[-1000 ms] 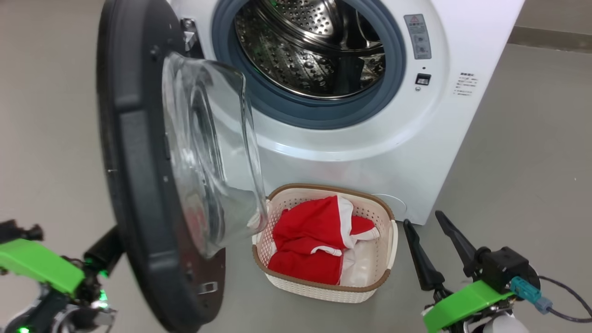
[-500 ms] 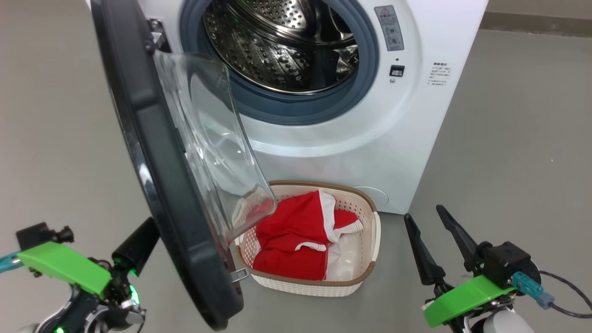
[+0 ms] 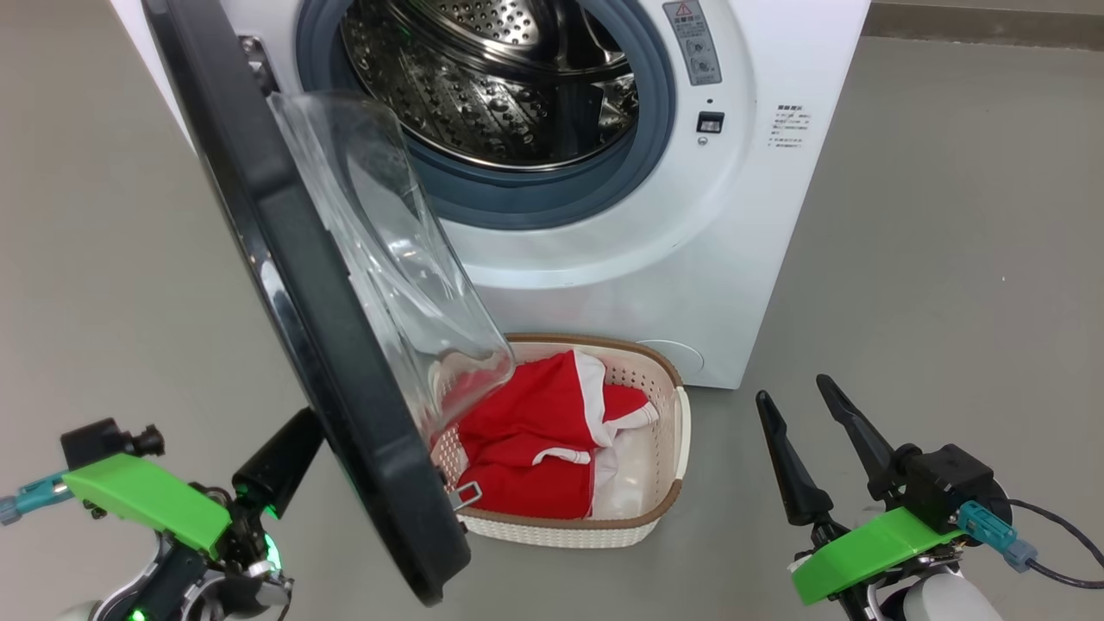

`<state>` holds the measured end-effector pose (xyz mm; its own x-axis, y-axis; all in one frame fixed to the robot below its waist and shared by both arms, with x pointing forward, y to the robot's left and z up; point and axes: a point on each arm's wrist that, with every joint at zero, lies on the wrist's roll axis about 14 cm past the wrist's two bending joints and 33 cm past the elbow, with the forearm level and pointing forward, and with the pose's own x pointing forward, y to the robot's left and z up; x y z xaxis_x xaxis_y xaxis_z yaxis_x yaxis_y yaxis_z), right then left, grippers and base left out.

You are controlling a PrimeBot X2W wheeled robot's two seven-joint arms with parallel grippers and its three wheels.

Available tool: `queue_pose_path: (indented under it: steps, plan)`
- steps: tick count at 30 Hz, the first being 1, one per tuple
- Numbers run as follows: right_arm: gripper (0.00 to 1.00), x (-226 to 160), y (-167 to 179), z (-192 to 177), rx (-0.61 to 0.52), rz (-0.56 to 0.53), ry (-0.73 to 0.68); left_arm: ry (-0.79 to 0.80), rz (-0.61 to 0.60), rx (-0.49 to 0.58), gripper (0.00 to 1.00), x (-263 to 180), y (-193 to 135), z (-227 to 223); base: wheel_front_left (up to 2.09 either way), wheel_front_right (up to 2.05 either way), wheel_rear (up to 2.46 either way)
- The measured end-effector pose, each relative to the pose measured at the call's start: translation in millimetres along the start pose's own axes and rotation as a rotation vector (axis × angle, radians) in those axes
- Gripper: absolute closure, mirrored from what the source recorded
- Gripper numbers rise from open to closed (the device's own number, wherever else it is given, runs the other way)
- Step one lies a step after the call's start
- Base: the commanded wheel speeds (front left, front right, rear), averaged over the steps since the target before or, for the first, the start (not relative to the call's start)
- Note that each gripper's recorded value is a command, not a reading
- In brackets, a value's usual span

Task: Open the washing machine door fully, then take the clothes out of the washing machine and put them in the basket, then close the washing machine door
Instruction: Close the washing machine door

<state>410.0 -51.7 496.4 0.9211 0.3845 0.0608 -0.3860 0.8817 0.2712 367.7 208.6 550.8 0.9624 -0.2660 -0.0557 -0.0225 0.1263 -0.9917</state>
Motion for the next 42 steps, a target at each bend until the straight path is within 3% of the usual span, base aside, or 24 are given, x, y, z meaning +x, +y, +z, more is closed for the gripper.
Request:
queue_pose_path:
  steps: [4, 5, 6, 12, 15, 17, 19, 25, 36, 42]
  plan:
    - [0.00, -0.8, -0.7, 1.3, -0.001, -0.003, -0.003, -0.013, -0.001, 0.007, 0.97, 0.4, 1.2, 1.6, 0.00, 0.00, 0.00]
    - [0.00, -0.9, -1.0, 1.5, -0.002, -0.004, -0.004, -0.029, -0.006, 0.029, 0.53, 0.1, 0.1, 4.2, 0.00, 0.00, 0.00]
    - [0.00, -0.9, -1.1, 1.9, -0.002, -0.004, -0.005, -0.050, -0.015, 0.051, 0.00, -0.6, -1.5, 7.7, 0.00, 0.00, 0.00]
    - [0.00, -0.1, -0.9, 3.7, -0.003, -0.004, -0.010, -0.178, -0.074, 0.114, 0.00, -10.8, -9.0, 27.9, 0.00, 0.00, 0.00]
    - [0.00, 0.6, -1.1, 3.7, -0.002, -0.005, -0.010, -0.323, -0.057, 0.232, 0.00, -22.7, -7.6, 49.8, 0.00, 0.00, 0.00]
    - [0.00, 1.2, -1.4, 3.4, -0.001, -0.005, -0.010, -0.432, 0.004, 0.377, 0.00, -33.9, -1.8, 67.6, 0.00, 0.00, 0.00]
    - [0.00, 2.0, -1.1, 2.5, 0.000, -0.004, -0.008, -0.502, 0.071, 0.588, 0.00, -43.3, 1.5, 79.4, 0.00, 0.00, 0.00]
    - [0.00, 3.2, 2.2, 2.5, 0.001, 0.005, -0.008, -0.599, 0.146, 1.075, 0.00, -56.4, 14.0, 74.7, 0.00, 0.00, 0.00]
    - [0.00, 1.4, 2.8, 2.4, -0.001, 0.005, -0.006, -0.582, 0.295, 1.350, 0.00, -71.4, 31.9, 71.7, 0.00, 0.00, 0.00]
    - [0.00, 0.5, 3.9, 1.2, 0.004, 0.008, -0.003, -0.551, 0.368, 1.352, 0.00, -79.9, 53.0, 66.0, 0.00, 0.00, 0.00]
